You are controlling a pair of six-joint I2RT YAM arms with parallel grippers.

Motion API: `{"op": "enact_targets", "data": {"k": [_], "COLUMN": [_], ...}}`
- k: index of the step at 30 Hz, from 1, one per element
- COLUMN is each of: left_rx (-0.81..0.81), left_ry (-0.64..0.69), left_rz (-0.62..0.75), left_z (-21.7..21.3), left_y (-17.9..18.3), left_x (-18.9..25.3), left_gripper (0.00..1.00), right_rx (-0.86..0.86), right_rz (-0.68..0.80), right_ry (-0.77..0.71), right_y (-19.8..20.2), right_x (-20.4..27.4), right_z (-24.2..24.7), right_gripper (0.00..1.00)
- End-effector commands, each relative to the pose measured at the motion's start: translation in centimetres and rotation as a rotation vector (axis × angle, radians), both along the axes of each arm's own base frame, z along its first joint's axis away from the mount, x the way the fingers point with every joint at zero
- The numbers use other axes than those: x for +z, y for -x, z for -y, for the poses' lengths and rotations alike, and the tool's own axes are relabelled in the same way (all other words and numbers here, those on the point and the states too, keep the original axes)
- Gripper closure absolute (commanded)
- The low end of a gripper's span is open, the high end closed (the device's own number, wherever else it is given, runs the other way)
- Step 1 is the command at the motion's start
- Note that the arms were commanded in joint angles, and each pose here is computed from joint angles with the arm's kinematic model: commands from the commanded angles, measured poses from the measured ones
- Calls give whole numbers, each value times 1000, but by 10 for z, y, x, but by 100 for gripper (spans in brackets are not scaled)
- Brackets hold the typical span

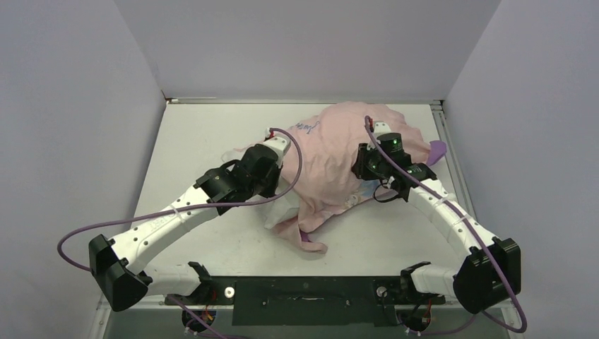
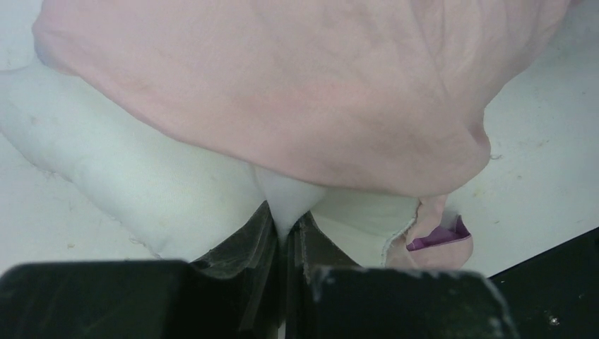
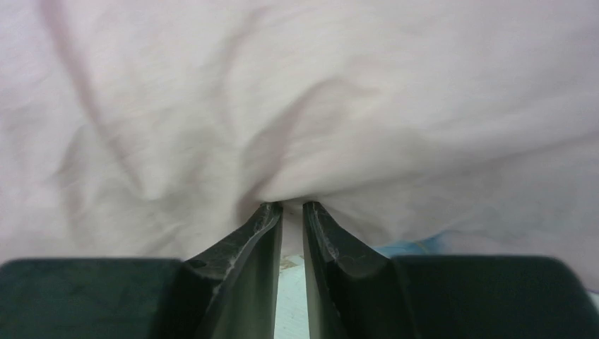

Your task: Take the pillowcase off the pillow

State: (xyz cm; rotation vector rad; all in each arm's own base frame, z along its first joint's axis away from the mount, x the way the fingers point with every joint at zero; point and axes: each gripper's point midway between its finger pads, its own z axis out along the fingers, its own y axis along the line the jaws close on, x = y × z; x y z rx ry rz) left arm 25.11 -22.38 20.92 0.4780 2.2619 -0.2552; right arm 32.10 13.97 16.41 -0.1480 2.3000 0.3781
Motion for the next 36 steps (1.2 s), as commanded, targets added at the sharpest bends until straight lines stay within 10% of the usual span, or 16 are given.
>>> {"op": "enact_targets", "data": {"k": [1, 11, 16, 19, 26, 36], "left_rx": [-28, -49, -49, -45, -30, -33], "left_ry": [92, 113, 114, 110, 88, 130], "left_rz": [52, 29, 35, 39, 47, 69], "left_z": [12, 23, 23, 21, 8, -15], "left_y": [-4, -6, -6, -6, -3, 4], "left_x": [37, 36, 41, 44, 49, 80], "left_gripper": [100, 100, 100, 100, 100, 100], "right_rx": [231, 488, 532, 494, 316, -50], "right_rz": [148, 280, 237, 220, 221, 181], "right_ry": [-131, -180, -84, -19, 162, 188], "right_y": [14, 68, 78, 71, 37, -29], "right_x": [48, 75, 49, 33, 15, 28], "right_z": [-62, -144, -162, -157, -114, -14], "right_gripper": [72, 30, 27, 36, 94, 95]}}
